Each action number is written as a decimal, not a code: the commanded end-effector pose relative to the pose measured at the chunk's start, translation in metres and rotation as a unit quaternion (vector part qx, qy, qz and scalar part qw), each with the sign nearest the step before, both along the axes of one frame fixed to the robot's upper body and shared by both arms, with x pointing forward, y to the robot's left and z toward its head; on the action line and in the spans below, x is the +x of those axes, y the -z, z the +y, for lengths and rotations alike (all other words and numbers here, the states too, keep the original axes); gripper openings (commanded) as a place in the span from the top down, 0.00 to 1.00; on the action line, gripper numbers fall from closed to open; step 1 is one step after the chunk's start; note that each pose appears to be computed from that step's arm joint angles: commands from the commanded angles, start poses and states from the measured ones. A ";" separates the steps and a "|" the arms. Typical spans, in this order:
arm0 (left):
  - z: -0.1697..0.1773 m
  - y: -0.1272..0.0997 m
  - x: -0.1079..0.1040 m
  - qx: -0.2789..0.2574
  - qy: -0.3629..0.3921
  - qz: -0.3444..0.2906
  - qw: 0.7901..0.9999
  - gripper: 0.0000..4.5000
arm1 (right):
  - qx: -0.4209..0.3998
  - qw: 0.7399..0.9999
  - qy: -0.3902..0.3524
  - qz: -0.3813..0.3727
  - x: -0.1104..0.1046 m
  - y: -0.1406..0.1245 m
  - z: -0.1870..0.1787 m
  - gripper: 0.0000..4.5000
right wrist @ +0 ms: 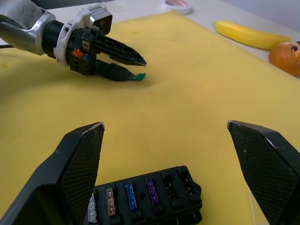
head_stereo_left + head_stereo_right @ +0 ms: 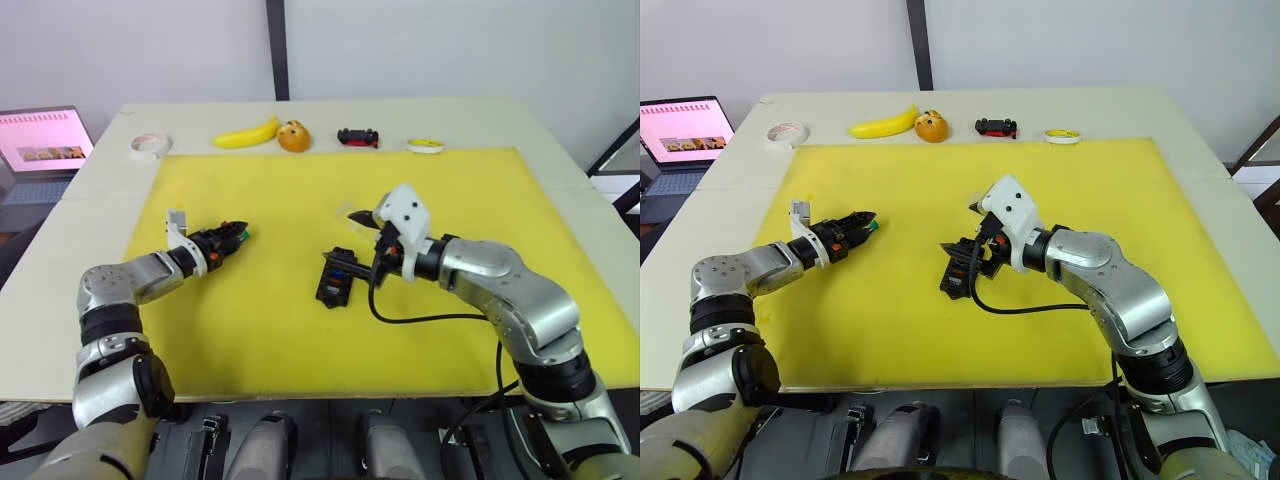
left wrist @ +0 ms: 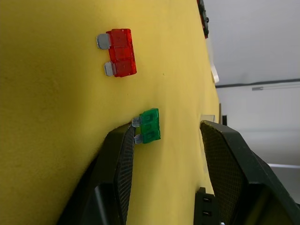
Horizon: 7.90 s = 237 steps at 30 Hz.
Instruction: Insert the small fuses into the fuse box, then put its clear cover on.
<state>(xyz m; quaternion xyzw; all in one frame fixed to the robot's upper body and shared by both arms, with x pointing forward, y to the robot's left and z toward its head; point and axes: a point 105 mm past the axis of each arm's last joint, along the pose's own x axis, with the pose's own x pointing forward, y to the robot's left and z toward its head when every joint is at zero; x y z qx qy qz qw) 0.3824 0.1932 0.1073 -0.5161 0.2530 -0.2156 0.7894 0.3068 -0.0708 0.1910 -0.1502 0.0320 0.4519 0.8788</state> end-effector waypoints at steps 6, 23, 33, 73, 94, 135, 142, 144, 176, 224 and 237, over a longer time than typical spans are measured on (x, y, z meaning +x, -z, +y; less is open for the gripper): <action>-0.003 0.015 -0.002 0.006 0.002 0.029 1.000 0.48 | 0.008 0.999 -0.005 -0.032 -0.003 -0.016 0.000 0.00; -0.005 0.020 -0.005 0.023 0.005 0.032 0.999 0.78 | 0.006 0.999 -0.004 -0.032 -0.002 -0.017 -0.002 0.00; 0.006 0.019 -0.007 0.028 -0.010 0.031 0.999 0.99 | 0.007 1.000 -0.005 -0.030 -0.002 -0.017 -0.003 0.00; -0.049 -0.144 -0.125 -0.039 0.132 -0.317 0.938 0.99 | 0.298 0.923 -0.148 0.194 -0.035 -0.066 0.030 0.00; -0.083 -0.147 -0.109 -0.117 0.174 -0.301 0.930 1.00 | 0.333 0.917 -0.094 0.198 -0.023 -0.075 0.042 0.39; -0.094 -0.141 -0.113 -0.096 0.206 -0.288 0.930 0.93 | 0.340 0.903 -0.115 0.236 -0.032 -0.077 0.043 1.00; -0.071 -0.138 -0.128 0.053 0.295 -0.318 0.899 0.22 | 0.271 0.925 -0.133 0.229 -0.039 -0.076 0.032 1.00; -0.065 -0.132 -0.134 0.143 0.342 -0.339 0.865 0.13 | 0.219 0.940 -0.143 0.220 -0.041 -0.076 0.027 1.00; -0.093 -0.055 -0.068 0.403 0.457 -0.541 0.580 0.01 | -0.282 0.945 -0.139 0.088 0.026 -0.026 0.010 1.00; -0.106 -0.056 -0.063 0.405 0.447 -0.557 0.571 0.01 | -0.306 0.937 -0.132 0.101 0.036 -0.003 0.012 1.00; -0.106 -0.054 -0.062 0.408 0.446 -0.557 0.570 0.01 | -0.313 0.935 -0.132 0.097 0.038 0.001 0.010 1.00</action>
